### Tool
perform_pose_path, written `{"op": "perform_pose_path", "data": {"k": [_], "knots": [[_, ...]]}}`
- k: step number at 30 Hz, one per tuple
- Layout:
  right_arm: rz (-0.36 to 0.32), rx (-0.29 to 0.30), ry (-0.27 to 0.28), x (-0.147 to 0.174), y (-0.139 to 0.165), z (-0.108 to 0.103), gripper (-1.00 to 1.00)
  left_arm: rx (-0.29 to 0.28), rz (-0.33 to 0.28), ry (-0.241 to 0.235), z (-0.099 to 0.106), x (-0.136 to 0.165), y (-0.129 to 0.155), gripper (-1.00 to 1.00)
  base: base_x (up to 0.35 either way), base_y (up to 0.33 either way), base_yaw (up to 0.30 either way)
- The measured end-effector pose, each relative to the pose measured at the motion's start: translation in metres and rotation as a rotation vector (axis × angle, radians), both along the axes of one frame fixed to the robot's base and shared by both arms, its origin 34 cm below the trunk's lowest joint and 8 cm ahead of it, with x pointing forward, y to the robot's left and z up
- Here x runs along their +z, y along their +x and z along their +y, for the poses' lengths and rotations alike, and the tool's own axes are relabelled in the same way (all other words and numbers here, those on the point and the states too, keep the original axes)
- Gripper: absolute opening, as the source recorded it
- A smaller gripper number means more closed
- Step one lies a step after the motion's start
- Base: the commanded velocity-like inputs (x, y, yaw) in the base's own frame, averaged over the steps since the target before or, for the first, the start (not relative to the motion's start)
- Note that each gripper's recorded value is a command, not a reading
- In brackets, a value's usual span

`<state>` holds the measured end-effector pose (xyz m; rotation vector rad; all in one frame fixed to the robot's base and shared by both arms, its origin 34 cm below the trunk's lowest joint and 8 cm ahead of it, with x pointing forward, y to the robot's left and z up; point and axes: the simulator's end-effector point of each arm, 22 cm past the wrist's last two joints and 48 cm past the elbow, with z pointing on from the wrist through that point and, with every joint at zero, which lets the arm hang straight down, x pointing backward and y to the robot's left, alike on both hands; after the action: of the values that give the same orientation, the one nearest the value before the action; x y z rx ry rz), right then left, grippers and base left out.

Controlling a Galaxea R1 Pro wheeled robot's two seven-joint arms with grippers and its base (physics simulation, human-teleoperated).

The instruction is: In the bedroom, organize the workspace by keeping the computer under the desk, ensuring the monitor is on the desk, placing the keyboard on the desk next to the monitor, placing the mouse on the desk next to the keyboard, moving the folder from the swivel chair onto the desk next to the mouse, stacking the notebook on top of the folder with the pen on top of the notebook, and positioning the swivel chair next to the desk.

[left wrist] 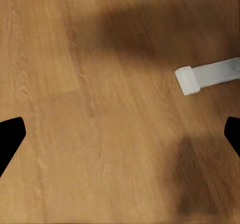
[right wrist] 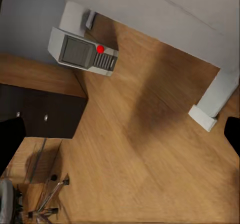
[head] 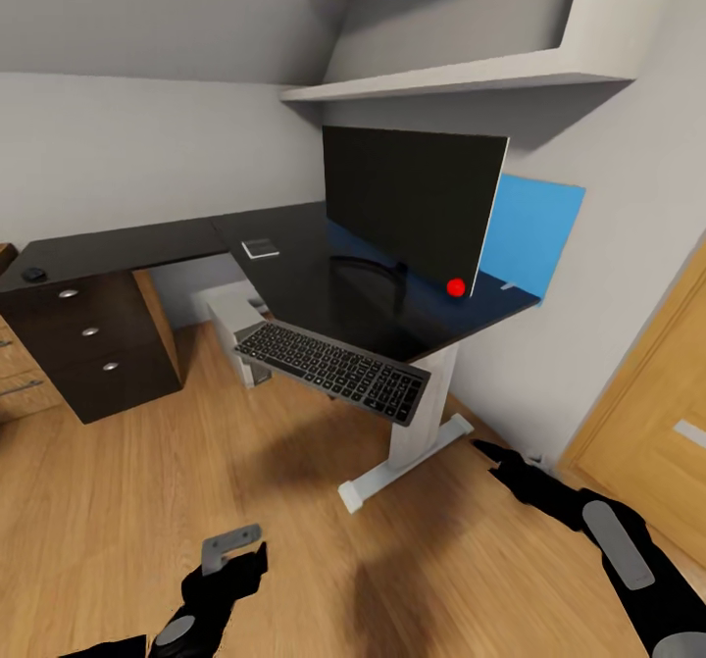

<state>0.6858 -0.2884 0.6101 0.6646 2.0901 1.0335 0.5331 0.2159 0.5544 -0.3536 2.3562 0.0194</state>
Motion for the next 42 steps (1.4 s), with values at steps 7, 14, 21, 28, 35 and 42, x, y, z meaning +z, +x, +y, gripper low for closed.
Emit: {"op": "perform_pose_path", "data": {"k": [7, 14, 21, 28, 35, 42], "knots": [[-0.055, 0.056, 0.074, 0.014, -0.002, 0.014, 1.0, -0.096, 0.011, -0.121, -0.008, -0.011, -0.001, 1.0, 0.0, 0.0, 0.0], [-0.112, 0.123, 0.169, 0.035, -0.007, 0.032, 1.0, -0.094, 0.03, -0.132, -0.004, -0.019, -0.003, 1.0, 0.0, 0.0, 0.0], [-0.141, 0.186, 0.243, 0.05, -0.014, 0.05, 1.0, -0.089, 0.035, -0.121, -0.001, -0.023, -0.004, 1.0, 0.0, 0.0, 0.0], [-0.105, 0.254, 0.278, 0.05, -0.025, 0.074, 1.0, -0.081, 0.039, -0.103, 0.006, -0.029, -0.003, 1.0, 0.0, 0.0, 0.0], [-0.105, 0.256, 0.285, 0.057, -0.024, 0.076, 1.0, -0.078, 0.039, -0.1, 0.007, -0.024, -0.002, 1.0, 0.0, 0.0, 0.0], [-0.131, 0.221, 0.369, 0.086, -0.016, 0.074, 1.0, -0.068, 0.039, -0.087, 0.013, -0.012, 0.002, 1.0, 0.0, 0.0, 0.0]]}}
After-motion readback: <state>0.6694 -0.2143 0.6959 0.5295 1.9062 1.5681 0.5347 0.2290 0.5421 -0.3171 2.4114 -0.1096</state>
